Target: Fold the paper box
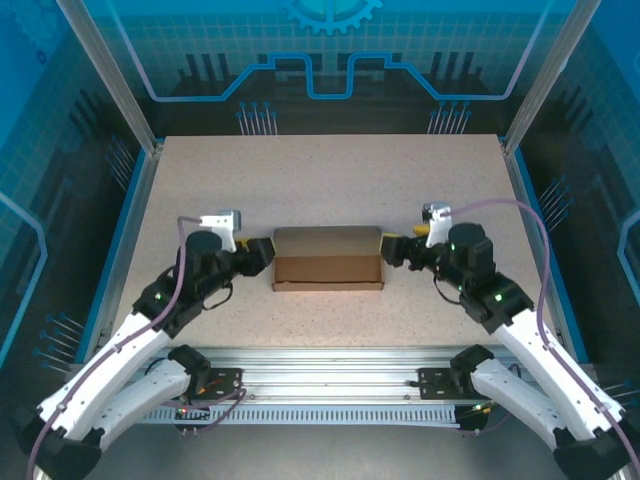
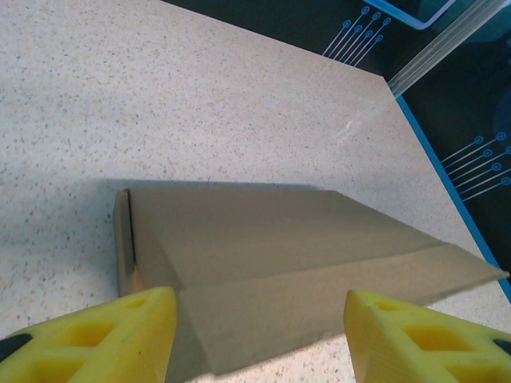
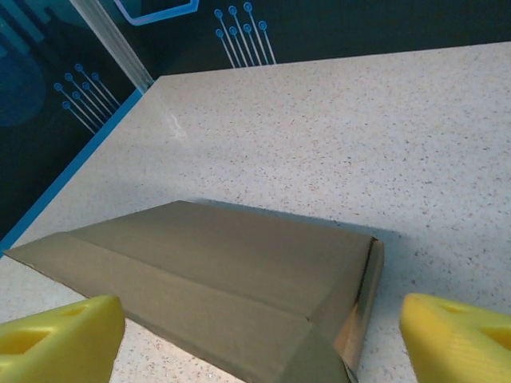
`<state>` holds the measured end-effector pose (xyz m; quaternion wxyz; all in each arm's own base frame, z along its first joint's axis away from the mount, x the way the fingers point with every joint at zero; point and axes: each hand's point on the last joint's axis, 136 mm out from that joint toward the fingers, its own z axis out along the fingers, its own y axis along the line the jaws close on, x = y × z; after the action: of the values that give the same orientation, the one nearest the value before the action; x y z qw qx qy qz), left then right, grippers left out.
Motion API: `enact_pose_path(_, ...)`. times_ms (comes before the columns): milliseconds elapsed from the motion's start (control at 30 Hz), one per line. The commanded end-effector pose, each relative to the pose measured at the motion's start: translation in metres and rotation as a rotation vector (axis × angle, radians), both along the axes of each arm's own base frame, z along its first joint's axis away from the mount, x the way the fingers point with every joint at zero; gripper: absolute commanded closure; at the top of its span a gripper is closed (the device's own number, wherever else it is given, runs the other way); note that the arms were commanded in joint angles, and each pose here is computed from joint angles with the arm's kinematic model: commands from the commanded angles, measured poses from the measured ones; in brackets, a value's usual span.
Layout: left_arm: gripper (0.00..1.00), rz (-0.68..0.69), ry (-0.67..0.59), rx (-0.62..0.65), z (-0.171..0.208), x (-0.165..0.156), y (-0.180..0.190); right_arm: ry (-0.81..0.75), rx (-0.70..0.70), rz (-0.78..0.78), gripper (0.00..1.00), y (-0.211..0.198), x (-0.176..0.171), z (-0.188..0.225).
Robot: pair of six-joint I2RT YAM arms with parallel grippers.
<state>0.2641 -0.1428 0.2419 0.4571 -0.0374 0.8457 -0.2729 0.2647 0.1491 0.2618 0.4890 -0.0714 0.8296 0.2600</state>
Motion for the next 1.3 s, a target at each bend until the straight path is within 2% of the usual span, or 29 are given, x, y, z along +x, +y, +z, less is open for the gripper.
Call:
enact_pose_path(0, 0.41, -0.071, 0.053, 0.02, 0.002, 0.011, -0.012, 0.085, 0.08, 0.103, 0.02, 0.016, 0.006, 0.008)
enact_pose_path(167, 0.4, -0.138, 0.129, -0.011, -0.007, 0.035, -0.029, 0.166, 0.182, 0.233, 0.0, 0.045, 0.024, 0.014)
enact_pose_path(433, 0.4, -0.285, 0.247, -0.008, -0.033, 0.044, -0.056, 0.349, 0.207, 0.37, 0.0, 0.078, 0.034, -0.02)
enact_pose_path(767, 0.41, -0.302, 0.38, -0.013, -0.076, 0.036, -0.06, 0.477, 0.16, 0.384, 0.0, 0.085, 0.027, -0.067)
enact_pose_path(1267, 0.4, -0.279, 0.481, 0.005, -0.143, 0.02, -0.061, 0.586, 0.143, 0.365, 0.0, 0.089, 0.019, -0.134)
